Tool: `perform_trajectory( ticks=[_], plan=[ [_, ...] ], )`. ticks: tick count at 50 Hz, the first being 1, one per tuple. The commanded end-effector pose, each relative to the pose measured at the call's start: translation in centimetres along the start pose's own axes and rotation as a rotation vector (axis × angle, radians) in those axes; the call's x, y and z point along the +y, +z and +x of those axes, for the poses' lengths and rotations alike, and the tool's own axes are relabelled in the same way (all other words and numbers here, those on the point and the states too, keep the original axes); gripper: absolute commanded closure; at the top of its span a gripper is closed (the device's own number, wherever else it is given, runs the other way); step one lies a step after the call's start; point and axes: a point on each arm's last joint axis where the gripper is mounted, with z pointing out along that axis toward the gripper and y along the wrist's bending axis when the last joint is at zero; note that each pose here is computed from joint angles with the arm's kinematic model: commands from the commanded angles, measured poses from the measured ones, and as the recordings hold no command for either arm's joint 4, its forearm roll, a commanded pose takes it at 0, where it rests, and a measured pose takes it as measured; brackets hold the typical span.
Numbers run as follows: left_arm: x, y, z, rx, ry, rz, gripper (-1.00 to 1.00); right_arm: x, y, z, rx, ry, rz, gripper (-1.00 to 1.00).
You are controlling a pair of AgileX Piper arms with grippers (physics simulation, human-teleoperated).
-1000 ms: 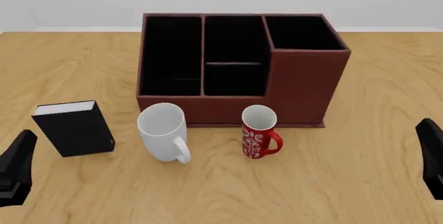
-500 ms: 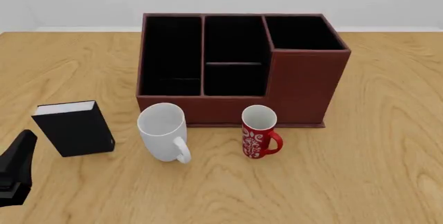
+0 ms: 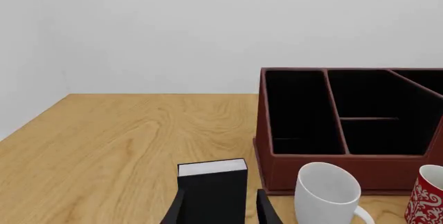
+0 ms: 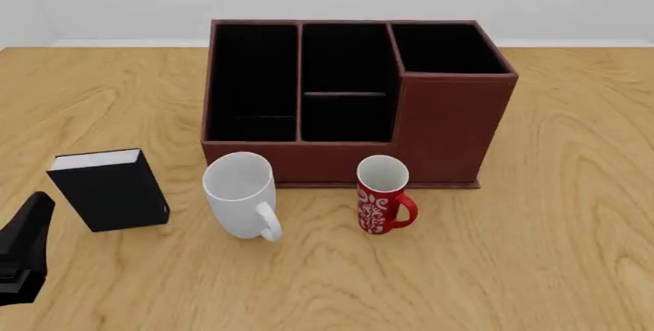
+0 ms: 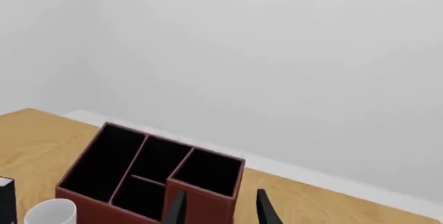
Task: Pick up the white mug and place it to the right of the caddy.
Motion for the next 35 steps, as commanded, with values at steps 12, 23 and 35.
perform_trajectory(
  ticks=[12, 23, 35],
  plan=[
    [0.0, 0.0, 0.0, 0.000, 0.000, 0.000, -1.00, 0.0, 4.2, -4.2, -0.017, -0.122, -0.114, -1.00],
    [0.0, 0.0, 0.0, 0.000, 0.000, 0.000, -1.00, 1.1, 7.2, -4.5, 0.000, -0.134, -0.201, -1.00],
    [0.0, 0.0, 0.0, 0.000, 0.000, 0.000, -1.00, 2.3, 9.7, -2.8, 0.036, -0.186, -0.239, -1.00]
  ],
)
